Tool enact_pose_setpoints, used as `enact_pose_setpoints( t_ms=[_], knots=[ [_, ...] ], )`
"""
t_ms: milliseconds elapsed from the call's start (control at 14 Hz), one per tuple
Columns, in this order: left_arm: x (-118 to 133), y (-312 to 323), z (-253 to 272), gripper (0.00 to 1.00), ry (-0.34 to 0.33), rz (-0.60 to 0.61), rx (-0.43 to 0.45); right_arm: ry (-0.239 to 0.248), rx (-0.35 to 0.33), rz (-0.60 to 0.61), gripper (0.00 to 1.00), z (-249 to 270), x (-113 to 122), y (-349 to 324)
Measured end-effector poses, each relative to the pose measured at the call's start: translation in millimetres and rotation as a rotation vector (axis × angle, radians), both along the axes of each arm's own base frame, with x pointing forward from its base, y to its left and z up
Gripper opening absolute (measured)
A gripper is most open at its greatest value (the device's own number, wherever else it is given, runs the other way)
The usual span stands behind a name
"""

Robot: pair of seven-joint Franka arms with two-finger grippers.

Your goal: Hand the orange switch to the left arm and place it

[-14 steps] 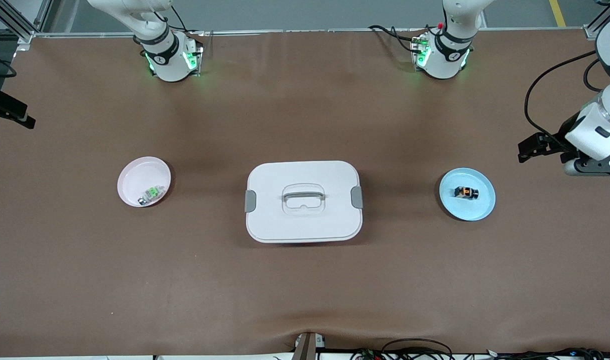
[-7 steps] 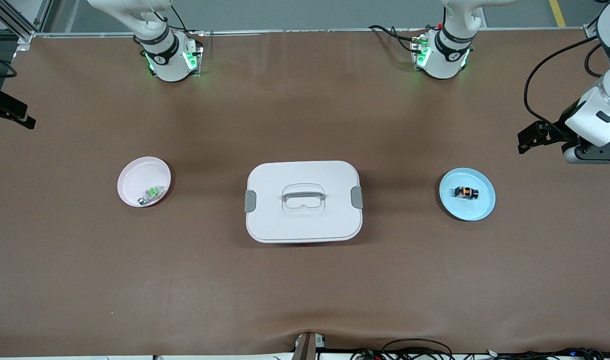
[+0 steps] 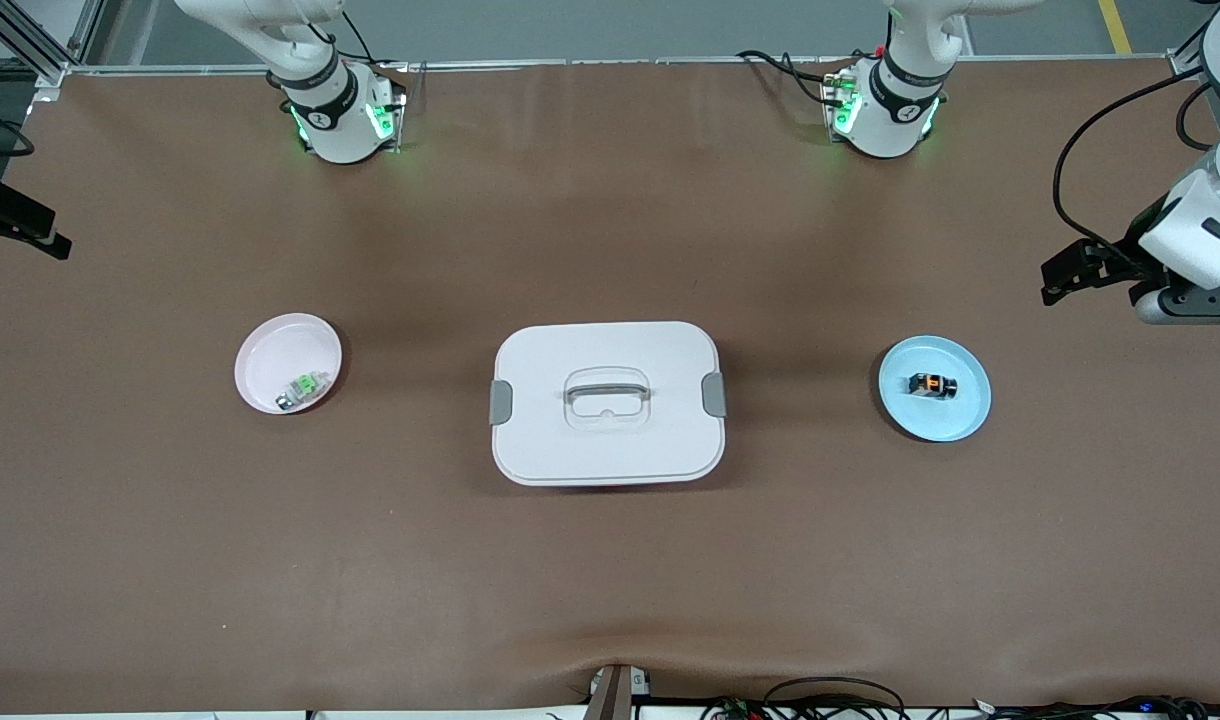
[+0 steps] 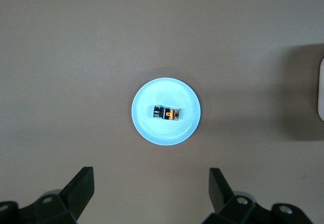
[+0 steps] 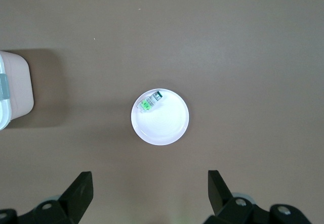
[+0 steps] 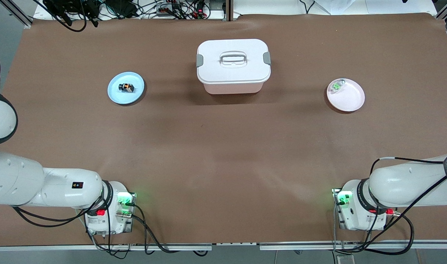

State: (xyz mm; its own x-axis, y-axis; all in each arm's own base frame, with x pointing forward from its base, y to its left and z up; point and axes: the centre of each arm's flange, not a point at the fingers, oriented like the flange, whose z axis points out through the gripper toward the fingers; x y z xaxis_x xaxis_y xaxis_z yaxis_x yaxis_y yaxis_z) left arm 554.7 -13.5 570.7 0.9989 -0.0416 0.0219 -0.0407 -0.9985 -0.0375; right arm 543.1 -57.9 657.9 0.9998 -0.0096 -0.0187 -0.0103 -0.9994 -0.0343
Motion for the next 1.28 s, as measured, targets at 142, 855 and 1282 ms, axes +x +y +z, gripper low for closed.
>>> enact_pose_setpoints(
  t_ms=[142,855,1282],
  knots=[
    [-4,0,7,1.0,-0.008,0.001,0.0,0.0,0.0,0.001,1.0,0,0,0],
    [-49,-19,60,1.0,-0.015,-0.034,0.005,0.0,0.0,0.002,1.0,0,0,1],
    [-53,-18,59,1.0,0.009,-0.02,0.006,0.0,0.0,0.002,1.0,0,0,1]
  ],
)
